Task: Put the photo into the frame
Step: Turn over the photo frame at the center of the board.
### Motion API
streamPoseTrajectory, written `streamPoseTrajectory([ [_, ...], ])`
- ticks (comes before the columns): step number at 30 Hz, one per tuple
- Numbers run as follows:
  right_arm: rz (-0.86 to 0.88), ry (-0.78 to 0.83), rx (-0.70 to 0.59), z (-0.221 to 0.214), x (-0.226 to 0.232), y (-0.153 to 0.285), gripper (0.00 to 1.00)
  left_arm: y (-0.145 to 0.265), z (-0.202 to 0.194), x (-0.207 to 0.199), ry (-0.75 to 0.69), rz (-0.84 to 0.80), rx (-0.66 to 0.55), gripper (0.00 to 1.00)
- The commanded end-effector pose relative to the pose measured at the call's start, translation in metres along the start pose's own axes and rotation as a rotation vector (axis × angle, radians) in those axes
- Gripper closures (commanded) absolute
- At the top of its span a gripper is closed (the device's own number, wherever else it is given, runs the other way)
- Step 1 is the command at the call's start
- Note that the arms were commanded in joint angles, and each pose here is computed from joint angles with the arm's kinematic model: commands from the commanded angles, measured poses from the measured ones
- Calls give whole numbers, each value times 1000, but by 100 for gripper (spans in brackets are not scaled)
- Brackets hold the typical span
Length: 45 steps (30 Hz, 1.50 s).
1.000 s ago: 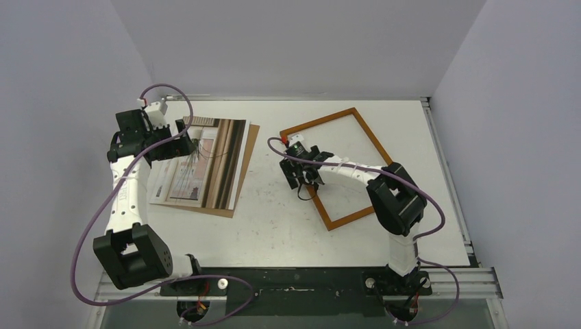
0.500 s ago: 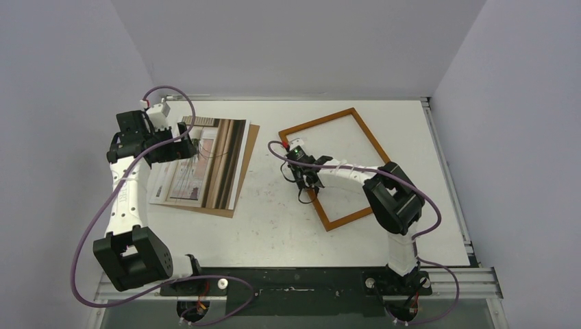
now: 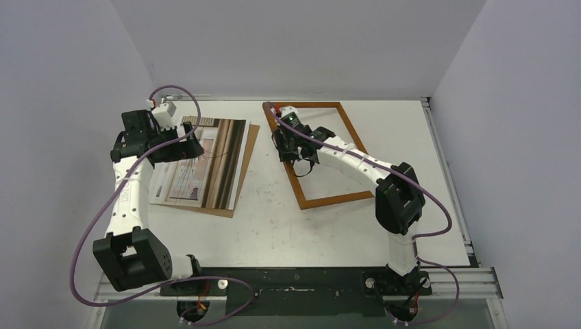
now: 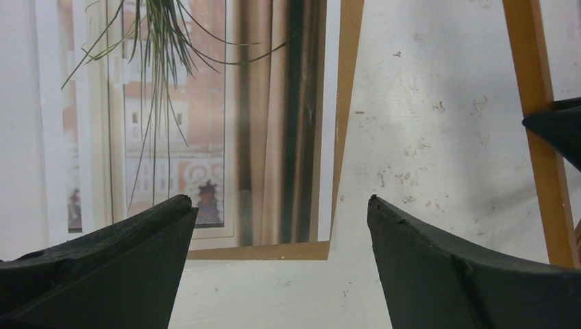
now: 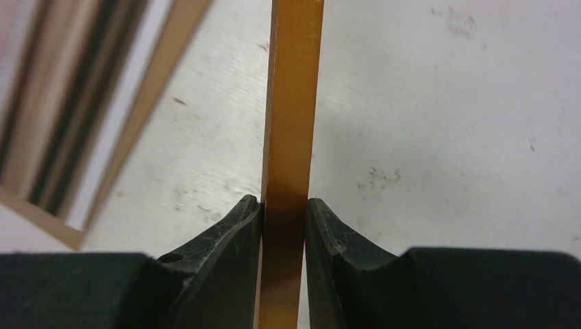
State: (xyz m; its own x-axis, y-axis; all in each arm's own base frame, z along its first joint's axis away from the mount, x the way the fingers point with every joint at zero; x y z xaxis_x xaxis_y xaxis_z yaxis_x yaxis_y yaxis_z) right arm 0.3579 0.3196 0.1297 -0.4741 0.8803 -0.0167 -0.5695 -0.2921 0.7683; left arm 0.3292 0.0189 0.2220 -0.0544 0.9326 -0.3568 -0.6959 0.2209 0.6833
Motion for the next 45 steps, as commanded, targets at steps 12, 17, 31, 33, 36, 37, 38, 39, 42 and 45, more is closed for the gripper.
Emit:
streamPoseTrajectory([
  [12, 605, -384, -412, 147, 68, 147, 95, 0, -1, -38, 69, -152, 0, 4],
  [17, 766, -456, -487, 172, 76, 182, 95, -4, -3, -45, 85, -167, -2, 4],
  [31, 1128, -804, -778, 214, 64, 276, 95, -49, -38, -88, 260, -329, 59, 4],
  [33, 1158, -842, -804, 216, 64, 283, 95, -57, -45, -98, 281, -357, 84, 4],
  [36, 1200, -863, -824, 218, 68, 293, 95, -67, -53, -116, 303, -400, 119, 4],
  [37, 1206, -863, -826, 219, 70, 296, 95, -69, -55, -120, 307, -410, 128, 4],
  [38, 1212, -865, -832, 219, 72, 299, 95, -71, -57, -124, 311, -420, 134, 4],
  [39, 1219, -867, -835, 219, 72, 301, 95, -73, -58, -127, 315, -427, 136, 4],
  [42, 1243, -884, -852, 219, 72, 310, 95, -76, -61, -132, 309, -443, 128, 4],
  [45, 1267, -894, -876, 220, 73, 321, 95, -79, -65, -134, 294, -441, 115, 4],
])
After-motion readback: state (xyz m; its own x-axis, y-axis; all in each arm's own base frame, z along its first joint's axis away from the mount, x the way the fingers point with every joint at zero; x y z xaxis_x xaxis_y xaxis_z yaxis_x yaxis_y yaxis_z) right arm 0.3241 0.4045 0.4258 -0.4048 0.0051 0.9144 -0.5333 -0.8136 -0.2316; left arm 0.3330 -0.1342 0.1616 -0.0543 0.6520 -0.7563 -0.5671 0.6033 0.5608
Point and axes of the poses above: each gripper's point midway between its finger pads, its own y axis back along the fingers, its own x axis along the line the jaws close on, z = x × y, the point moved 2 cm from there along y, back along the fingers, and after that the axes turned 7 degrees about y, right-handed, at the moved point
